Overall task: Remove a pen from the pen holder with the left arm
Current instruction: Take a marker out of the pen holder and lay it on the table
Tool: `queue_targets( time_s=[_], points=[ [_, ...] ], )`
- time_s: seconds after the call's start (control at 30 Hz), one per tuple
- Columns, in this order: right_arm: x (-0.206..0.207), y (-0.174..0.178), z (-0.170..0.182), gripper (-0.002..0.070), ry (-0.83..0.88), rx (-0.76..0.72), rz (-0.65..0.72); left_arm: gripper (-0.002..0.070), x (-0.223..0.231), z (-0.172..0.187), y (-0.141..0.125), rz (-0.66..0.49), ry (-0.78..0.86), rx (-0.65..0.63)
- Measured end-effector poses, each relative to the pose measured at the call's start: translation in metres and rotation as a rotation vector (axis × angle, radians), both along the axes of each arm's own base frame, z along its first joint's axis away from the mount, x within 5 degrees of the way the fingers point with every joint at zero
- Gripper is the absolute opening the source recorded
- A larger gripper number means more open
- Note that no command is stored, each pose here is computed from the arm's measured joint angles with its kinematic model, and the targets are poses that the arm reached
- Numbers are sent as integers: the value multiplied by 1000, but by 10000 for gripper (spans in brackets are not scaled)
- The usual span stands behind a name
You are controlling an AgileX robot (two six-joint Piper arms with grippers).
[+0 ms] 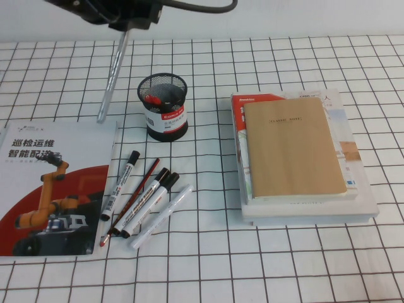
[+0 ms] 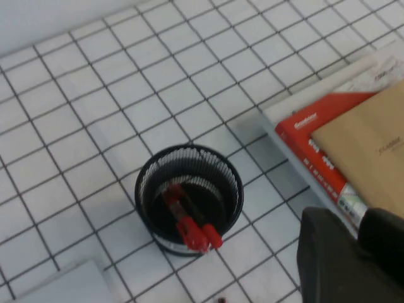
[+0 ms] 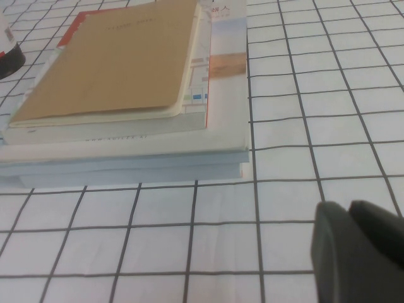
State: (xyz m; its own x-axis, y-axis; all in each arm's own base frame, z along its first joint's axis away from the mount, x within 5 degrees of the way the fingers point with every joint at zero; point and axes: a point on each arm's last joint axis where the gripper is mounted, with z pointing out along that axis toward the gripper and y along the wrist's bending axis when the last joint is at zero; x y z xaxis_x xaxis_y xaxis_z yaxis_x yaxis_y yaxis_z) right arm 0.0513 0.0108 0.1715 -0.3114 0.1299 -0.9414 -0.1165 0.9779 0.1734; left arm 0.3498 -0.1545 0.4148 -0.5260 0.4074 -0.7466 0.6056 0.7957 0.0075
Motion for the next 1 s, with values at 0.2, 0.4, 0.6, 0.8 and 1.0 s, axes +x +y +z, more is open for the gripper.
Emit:
queue_targets(
  time_s=[0.2, 0.4, 0.6, 0.8, 1.0],
  points=[
    [0, 0, 0, -15, 0, 0, 0, 69, -16, 9, 7, 37, 19, 71],
    [0, 0, 0, -14, 0, 0, 0, 69, -53, 26, -6, 8, 5, 88],
    [0, 0, 0, -14, 0, 0, 0, 69, -85, -7, -22, -15, 53, 156],
    [0, 0, 0, -14, 0, 0, 0, 69, -96, -55, -23, -23, 137, 191],
    [0, 0, 0, -14, 0, 0, 0, 69, -87, -96, -30, -54, 197, 260]
  ],
)
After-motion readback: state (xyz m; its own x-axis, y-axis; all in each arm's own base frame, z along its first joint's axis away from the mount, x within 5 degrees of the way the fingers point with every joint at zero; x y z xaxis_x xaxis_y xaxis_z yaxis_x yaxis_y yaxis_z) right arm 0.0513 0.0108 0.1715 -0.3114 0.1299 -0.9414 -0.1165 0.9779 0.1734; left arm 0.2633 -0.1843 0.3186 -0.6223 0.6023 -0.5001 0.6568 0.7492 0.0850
